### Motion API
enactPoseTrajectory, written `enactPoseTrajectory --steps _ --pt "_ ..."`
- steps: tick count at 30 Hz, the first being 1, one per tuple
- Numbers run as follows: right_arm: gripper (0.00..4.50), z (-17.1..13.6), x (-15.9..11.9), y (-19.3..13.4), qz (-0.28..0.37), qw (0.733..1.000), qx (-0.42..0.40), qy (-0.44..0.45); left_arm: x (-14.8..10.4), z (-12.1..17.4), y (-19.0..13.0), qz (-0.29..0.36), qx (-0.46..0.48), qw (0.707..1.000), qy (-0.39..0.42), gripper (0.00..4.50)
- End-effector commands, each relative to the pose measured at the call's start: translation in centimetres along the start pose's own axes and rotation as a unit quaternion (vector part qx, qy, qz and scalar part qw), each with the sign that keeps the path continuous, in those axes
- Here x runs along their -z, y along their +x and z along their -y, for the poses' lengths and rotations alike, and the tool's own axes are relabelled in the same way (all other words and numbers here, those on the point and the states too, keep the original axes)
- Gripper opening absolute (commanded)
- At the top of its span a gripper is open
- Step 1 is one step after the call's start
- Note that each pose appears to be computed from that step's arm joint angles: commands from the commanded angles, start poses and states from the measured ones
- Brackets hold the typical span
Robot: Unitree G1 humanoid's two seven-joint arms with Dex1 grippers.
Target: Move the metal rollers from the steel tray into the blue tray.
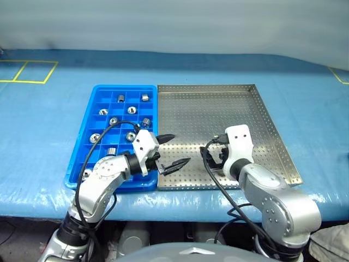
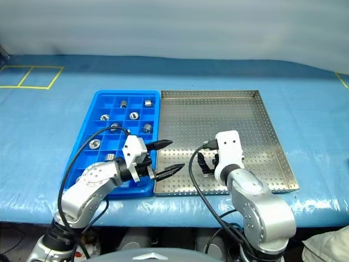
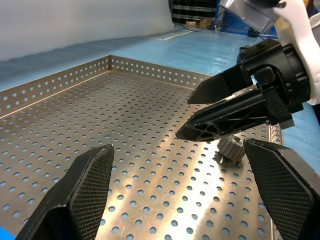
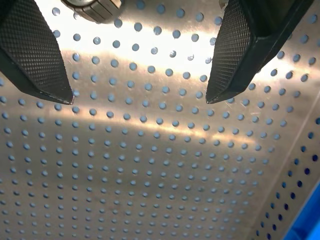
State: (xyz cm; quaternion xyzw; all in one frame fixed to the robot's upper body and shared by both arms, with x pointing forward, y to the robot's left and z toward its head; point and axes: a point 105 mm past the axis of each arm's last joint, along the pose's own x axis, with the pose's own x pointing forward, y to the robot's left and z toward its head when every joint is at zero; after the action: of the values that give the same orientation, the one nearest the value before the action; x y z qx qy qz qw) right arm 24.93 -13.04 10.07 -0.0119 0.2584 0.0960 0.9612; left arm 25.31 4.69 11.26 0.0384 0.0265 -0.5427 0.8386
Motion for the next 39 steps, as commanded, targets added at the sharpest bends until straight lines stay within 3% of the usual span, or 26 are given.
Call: enactPoseTrajectory --steps 1,18,27,36,39 --pt "4.47 0.6 0.1 -0.5 0.008 1.0 0.018 -0.005 -0.4 1.0 0.6 0.005 0.035 0.999 0.01 4.5" --pt "4.47 3.0 4.5 0.4 -0.081 0.994 0.054 0.052 -1.0 1.9 0.9 0.01 0.042 0.999 0.016 4.5" --pt "1.77 1.9 3.4 1.3 -0.074 0.996 0.024 0.031 -1.0 1.5 0.1 0.014 0.006 1.0 0.014 4.5" --pt "1.77 -1.9 -1.3 2.6 0.002 0.997 -0.068 -0.04 -1.2 -1.2 -2.1 0.034 -0.108 0.993 0.021 4.5" --pt "1.77 -5.0 -3.9 2.8 0.051 0.985 -0.137 -0.088 -1.6 -2.8 -4.3 0.045 -0.171 0.984 0.034 4.5"
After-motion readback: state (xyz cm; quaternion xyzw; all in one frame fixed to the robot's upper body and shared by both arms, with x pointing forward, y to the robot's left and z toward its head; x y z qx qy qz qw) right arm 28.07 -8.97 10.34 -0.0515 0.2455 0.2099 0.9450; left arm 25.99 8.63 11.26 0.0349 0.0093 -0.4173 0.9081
